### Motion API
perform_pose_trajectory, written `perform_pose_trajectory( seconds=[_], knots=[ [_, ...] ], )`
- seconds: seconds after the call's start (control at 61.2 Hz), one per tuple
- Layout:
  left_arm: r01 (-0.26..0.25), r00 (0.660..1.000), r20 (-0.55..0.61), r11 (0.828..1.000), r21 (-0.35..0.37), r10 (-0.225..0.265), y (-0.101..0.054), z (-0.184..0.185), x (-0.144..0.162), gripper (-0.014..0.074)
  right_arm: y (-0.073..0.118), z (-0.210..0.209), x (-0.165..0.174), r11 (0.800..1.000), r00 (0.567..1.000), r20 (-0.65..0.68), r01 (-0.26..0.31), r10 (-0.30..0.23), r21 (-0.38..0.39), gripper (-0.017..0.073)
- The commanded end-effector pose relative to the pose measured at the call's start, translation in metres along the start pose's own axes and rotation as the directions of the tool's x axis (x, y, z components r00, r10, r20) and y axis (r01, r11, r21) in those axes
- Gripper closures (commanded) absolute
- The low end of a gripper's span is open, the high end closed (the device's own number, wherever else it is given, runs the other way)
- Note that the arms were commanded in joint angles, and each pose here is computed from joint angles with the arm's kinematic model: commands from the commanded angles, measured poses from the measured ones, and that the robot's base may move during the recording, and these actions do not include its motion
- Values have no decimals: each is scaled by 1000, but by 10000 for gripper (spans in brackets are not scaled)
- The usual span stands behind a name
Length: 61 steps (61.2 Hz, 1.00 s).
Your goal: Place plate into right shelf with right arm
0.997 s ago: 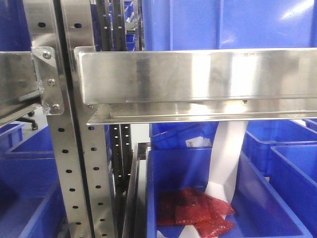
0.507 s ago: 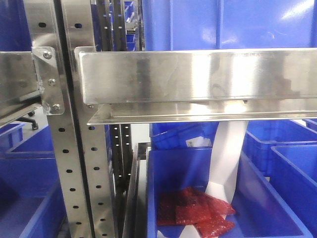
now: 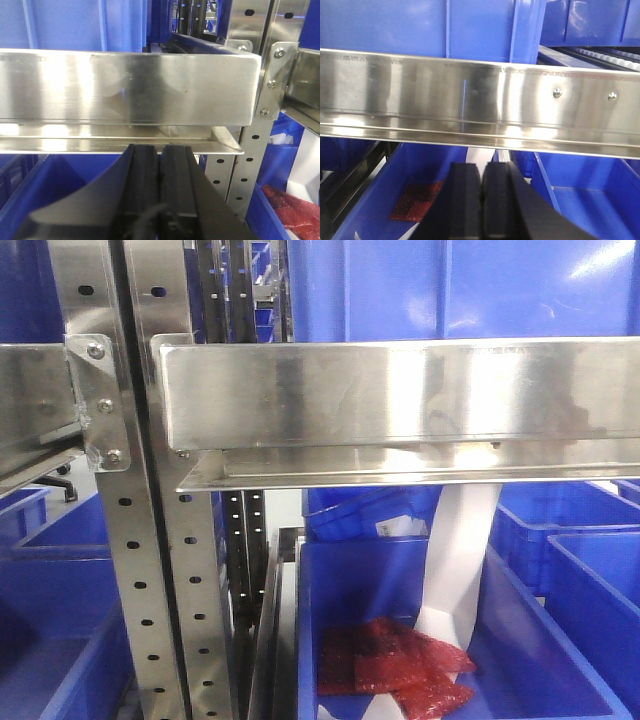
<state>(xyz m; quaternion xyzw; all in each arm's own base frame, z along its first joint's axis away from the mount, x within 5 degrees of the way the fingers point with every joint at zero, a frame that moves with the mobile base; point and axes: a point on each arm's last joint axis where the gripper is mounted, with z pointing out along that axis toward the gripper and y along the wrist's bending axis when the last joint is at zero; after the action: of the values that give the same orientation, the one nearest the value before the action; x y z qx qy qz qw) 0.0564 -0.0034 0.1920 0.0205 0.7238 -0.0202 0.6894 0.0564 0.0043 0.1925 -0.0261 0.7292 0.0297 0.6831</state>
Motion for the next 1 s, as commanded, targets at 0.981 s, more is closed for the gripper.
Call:
perform_pose_trajectory(
  seconds=[0.981],
  knots=[
    [9, 996, 84, 1000, -3, -9, 0, 0, -5, 640, 0, -2, -14, 999, 987, 153, -48, 49, -7, 491]
  ],
)
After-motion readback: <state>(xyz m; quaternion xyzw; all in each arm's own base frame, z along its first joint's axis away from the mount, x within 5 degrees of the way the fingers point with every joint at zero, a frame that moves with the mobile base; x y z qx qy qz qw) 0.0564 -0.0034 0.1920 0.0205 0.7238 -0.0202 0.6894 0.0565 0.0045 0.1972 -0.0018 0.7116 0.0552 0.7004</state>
